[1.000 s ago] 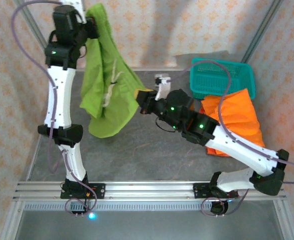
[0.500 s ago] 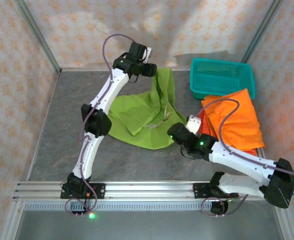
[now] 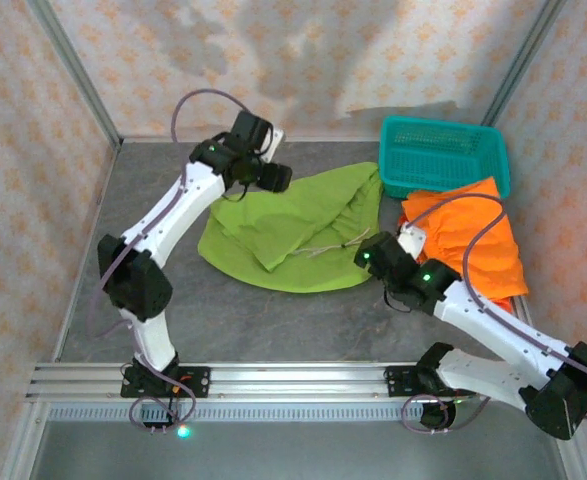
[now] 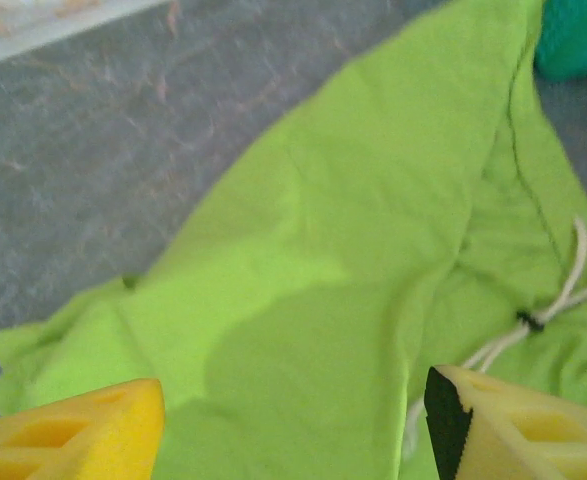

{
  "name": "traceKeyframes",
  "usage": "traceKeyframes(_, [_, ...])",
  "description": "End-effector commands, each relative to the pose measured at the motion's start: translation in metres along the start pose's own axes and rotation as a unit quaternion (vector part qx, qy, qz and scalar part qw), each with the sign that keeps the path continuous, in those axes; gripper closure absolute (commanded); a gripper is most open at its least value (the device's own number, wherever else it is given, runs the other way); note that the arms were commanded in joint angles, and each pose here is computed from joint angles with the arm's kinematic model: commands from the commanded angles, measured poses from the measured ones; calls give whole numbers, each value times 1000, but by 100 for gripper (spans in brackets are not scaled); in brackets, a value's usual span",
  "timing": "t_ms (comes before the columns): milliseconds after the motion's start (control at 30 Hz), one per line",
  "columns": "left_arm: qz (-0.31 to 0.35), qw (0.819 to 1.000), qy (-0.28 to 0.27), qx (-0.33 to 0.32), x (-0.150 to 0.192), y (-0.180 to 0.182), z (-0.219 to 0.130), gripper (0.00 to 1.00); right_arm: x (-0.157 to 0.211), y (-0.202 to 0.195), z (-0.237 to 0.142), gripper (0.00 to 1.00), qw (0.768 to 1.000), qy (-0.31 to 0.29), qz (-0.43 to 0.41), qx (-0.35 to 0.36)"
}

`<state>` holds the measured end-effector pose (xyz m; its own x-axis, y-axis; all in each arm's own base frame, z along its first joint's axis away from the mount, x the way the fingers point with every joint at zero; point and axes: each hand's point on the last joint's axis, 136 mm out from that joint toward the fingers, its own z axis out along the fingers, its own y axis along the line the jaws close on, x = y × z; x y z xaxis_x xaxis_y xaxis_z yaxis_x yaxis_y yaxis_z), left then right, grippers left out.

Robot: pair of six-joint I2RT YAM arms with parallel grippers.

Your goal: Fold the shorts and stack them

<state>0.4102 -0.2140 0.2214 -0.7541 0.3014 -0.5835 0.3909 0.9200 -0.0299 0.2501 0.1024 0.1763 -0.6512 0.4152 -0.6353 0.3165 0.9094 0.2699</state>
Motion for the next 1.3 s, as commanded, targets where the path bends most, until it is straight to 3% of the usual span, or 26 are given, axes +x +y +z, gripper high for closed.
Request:
traceKeyframes(0, [40, 998, 48, -30, 43, -8, 17, 32, -19, 15, -7, 0, 999, 5, -34, -30])
traceKeyframes(133, [61, 992, 105, -27, 94, -28, 38, 39, -37, 32, -3, 0, 997, 21, -39, -56])
traceKeyframes(300, [65, 986, 148, -41, 130, -31, 59, 44, -42, 44, 11, 0, 996, 47, -45, -61])
traceKeyframes(633, [60, 980, 187, -43, 160, -33, 105, 54, -22, 50, 32, 0, 993, 85, -35, -67])
traceKeyframes(733, [65, 976, 197, -72, 166, -24, 115, 65, -16, 49, 35, 0, 993, 92, -27, -70])
traceKeyframes(933, [75, 976, 173, -112, 149, -11, 107, 99, 16, 61, 57, 0, 984, 142, 9, -106])
traceKeyframes(1267, [62, 985, 55, -149, 54, 20, 40, 100, 33, 94, 92, 0, 971, 198, 4, -130])
